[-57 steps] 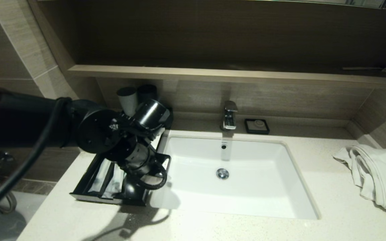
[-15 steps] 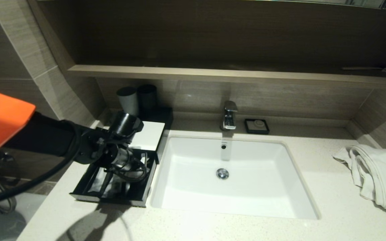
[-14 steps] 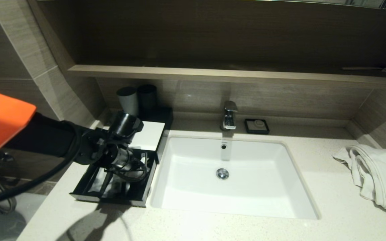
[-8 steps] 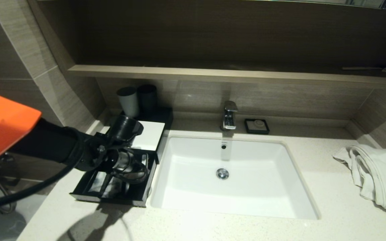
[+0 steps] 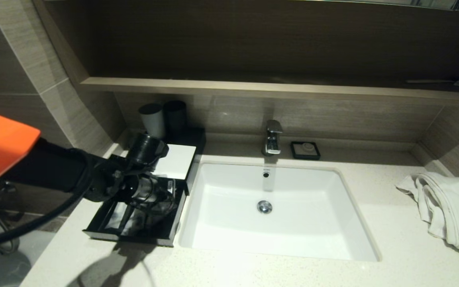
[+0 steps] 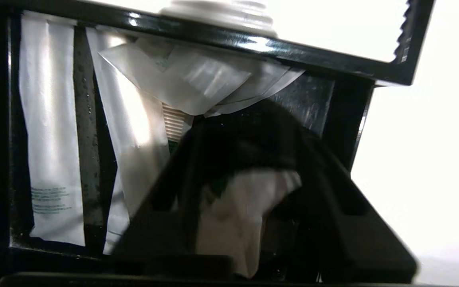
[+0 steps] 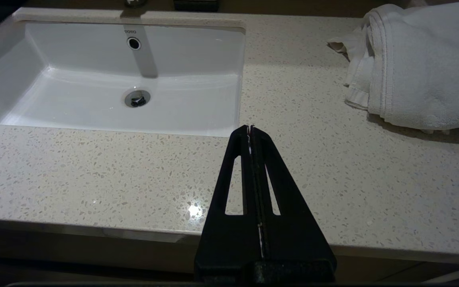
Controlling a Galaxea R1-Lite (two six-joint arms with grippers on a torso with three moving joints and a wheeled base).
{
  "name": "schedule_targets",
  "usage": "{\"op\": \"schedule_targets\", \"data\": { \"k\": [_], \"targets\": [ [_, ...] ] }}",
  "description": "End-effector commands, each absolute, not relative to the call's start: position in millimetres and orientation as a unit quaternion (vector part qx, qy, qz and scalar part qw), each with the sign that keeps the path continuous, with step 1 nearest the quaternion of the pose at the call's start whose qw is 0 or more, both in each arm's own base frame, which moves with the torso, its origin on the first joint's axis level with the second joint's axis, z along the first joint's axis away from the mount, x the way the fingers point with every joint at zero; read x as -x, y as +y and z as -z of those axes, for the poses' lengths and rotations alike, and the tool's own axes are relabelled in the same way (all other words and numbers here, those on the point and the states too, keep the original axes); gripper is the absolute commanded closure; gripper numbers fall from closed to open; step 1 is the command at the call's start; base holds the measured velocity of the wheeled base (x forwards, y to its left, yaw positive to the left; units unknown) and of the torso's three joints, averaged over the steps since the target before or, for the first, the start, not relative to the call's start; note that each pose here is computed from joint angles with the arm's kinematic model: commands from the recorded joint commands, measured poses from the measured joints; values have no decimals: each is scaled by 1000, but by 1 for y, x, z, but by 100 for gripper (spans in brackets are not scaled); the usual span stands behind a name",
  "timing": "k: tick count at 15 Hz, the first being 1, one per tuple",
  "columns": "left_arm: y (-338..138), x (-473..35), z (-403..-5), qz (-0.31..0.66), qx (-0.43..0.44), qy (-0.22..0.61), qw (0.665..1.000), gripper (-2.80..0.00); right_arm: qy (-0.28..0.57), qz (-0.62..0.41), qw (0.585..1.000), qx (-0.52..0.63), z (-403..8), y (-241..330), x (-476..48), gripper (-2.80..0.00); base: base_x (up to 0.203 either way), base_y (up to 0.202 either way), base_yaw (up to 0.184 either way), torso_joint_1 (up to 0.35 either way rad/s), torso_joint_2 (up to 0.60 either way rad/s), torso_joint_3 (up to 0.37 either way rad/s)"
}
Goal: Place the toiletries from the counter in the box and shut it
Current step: Place the bathroom toiletry into the drawer
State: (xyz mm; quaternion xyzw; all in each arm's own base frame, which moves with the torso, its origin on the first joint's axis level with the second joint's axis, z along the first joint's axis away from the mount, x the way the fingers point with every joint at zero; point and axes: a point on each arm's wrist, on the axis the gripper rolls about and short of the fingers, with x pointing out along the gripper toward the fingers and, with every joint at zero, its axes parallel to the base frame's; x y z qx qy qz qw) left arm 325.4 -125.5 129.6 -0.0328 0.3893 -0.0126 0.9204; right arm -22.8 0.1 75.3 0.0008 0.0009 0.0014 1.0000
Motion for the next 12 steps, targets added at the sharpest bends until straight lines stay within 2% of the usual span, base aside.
{"op": "schedule_targets", "data": {
  "k": [1,9,10,12],
  "targets": [
    [-124,-322,-139,14,38,377,925,-280,1,-2,1000,-1,-75,0,23,0,0,0,0,0,0,0],
    [-118,-305,-167,22,48,346,937,-280,1,-2,1000,-1,-75,0,23,0,0,0,0,0,0,0],
    [-116,-302,-167,23,48,347,936,0,1,-2,1000,-1,-75,0,23,0,0,0,0,0,0,0],
    [-115,-297,-163,22,44,357,933,0,1,-2,1000,-1,-75,0,23,0,0,0,0,0,0,0]
  ]
}}
